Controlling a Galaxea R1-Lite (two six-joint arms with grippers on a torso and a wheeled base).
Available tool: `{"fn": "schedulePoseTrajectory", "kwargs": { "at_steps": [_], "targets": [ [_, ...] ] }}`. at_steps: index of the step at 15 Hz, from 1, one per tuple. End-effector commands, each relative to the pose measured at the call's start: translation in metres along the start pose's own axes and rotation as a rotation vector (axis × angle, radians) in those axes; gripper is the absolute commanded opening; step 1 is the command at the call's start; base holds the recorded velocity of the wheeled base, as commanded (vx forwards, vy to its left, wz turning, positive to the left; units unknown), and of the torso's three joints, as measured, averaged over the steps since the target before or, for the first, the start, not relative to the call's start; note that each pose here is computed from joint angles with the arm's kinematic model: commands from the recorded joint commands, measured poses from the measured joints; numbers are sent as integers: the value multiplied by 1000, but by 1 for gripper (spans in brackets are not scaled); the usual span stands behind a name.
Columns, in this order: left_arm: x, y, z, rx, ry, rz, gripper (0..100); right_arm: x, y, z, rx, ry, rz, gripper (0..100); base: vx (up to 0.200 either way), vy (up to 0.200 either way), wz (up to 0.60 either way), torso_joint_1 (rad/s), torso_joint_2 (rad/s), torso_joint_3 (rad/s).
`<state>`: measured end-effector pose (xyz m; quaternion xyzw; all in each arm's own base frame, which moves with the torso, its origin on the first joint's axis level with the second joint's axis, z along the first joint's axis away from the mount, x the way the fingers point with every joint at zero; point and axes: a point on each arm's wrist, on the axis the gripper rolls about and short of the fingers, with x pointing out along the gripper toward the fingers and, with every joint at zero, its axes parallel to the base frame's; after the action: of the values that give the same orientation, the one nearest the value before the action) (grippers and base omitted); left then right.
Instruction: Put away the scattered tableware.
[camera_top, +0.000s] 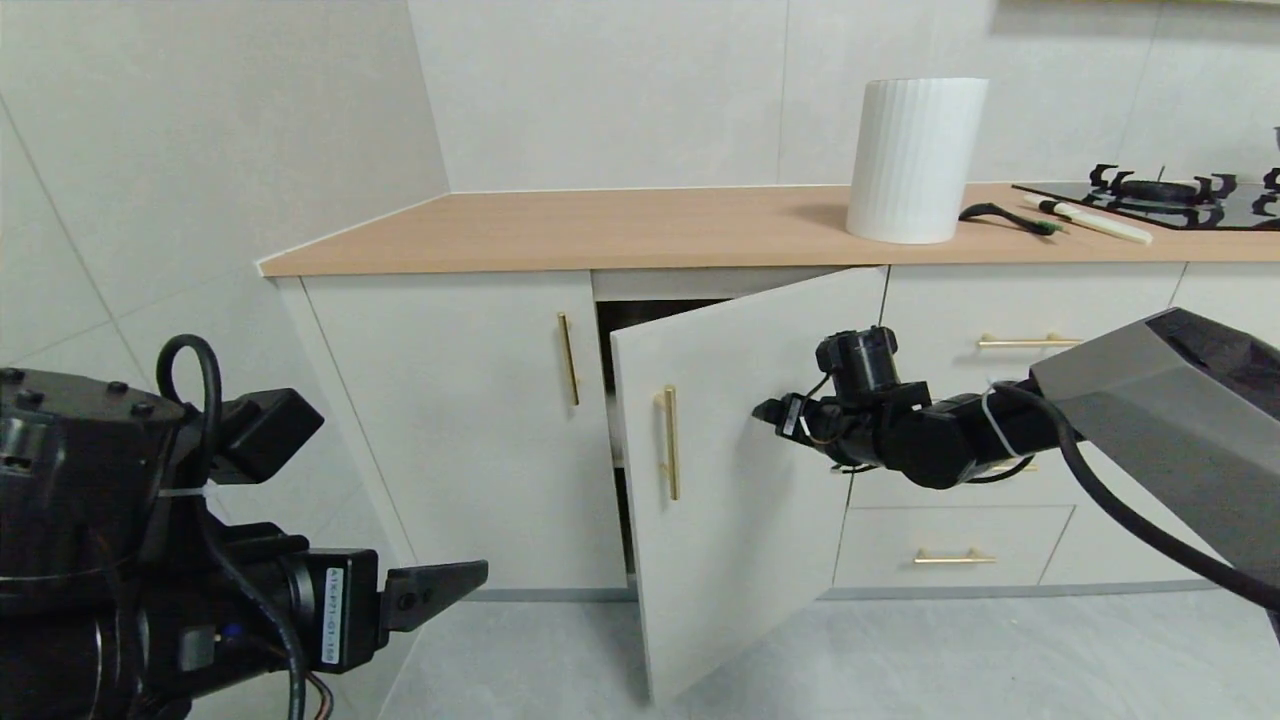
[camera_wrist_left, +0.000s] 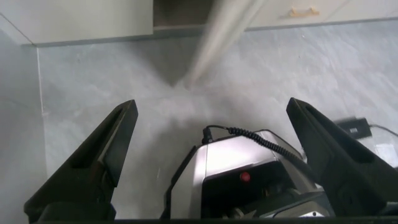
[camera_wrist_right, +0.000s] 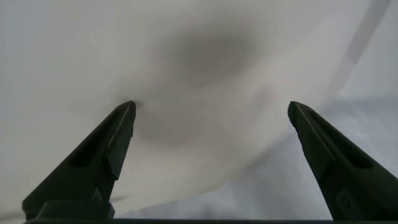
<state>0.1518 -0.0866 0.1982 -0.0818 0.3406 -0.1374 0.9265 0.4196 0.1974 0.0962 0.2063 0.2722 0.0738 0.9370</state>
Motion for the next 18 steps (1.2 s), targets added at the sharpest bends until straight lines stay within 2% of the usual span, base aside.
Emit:
{"fn": "schedulePoseTrajectory", "kwargs": {
  "at_steps": [1, 4, 8, 18],
  "targets": [
    [0, 0, 0, 0, 0, -1, 100, 3, 0, -2, 6, 4, 0, 100, 200, 0, 0, 7, -2, -2],
    [1, 0, 0, 0, 1, 1, 100, 1, 2, 1, 23, -4, 7, 100, 200, 0, 0, 1, -2, 4],
    [1, 0, 1, -2, 0, 3, 100, 1, 11, 11, 106, -39, 37, 100, 0, 0, 0, 0, 0, 0],
    [4, 0, 0, 0, 13, 8, 100, 11, 12, 23, 195, -93, 37, 100, 0, 0, 0, 0, 0, 0]
  ]
}}
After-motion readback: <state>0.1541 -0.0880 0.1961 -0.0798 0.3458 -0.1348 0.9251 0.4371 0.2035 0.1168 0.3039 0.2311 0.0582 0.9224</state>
